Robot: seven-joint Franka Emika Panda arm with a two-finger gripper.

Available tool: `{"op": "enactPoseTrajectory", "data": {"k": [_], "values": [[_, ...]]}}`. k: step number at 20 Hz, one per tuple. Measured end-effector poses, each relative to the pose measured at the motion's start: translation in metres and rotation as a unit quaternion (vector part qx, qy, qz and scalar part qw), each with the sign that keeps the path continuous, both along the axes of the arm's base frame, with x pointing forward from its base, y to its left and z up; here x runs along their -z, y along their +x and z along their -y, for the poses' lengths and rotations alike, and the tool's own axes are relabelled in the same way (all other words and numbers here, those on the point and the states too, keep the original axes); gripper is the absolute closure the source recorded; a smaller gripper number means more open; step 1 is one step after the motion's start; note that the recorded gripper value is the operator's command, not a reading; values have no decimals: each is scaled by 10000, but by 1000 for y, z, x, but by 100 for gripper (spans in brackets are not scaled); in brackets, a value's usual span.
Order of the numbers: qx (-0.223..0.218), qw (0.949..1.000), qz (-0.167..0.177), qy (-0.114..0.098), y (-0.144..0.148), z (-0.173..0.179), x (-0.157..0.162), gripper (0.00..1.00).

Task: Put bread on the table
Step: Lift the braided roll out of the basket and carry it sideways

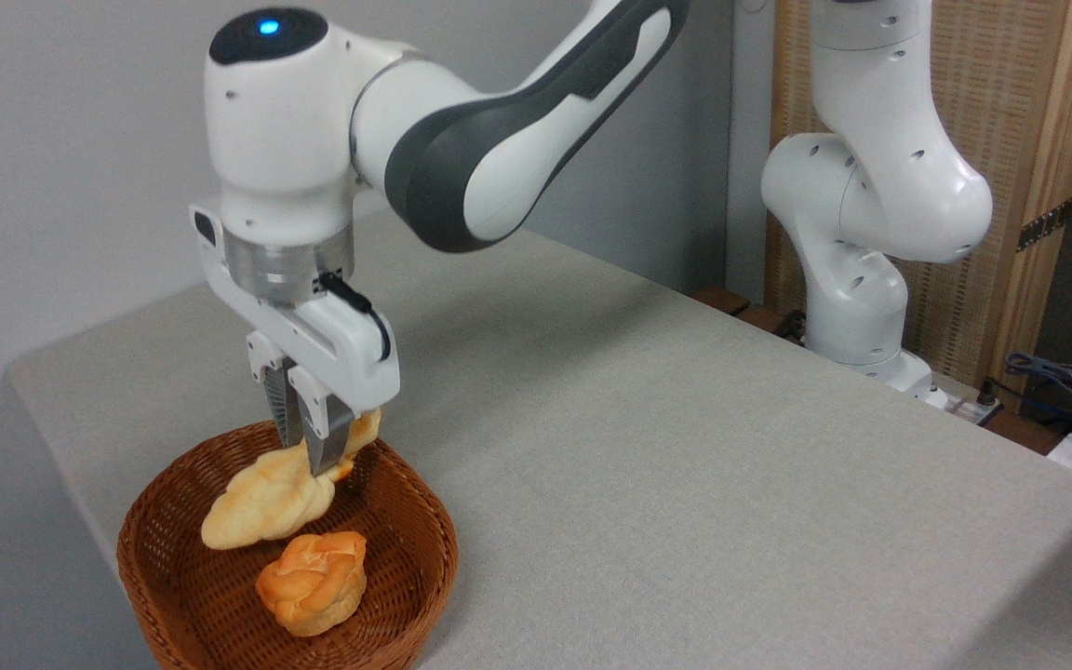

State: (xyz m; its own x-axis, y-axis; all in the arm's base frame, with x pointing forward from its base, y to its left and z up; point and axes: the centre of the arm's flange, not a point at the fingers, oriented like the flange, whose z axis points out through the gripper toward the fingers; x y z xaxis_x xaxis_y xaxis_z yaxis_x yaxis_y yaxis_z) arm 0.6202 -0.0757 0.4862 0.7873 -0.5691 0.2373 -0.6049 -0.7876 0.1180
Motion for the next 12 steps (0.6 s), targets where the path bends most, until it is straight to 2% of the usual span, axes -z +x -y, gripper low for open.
{"op": "enactPoseTrajectory", "data": {"k": [2,8,11,12], "values": [[-2,10000,-3,17,-8,-4,-16,77],[-18,9987,-510,88,-59,-34,-78,74],[27,9959,-901,88,-81,-49,-89,73],[78,9946,-1027,84,-86,-52,-88,70]]}}
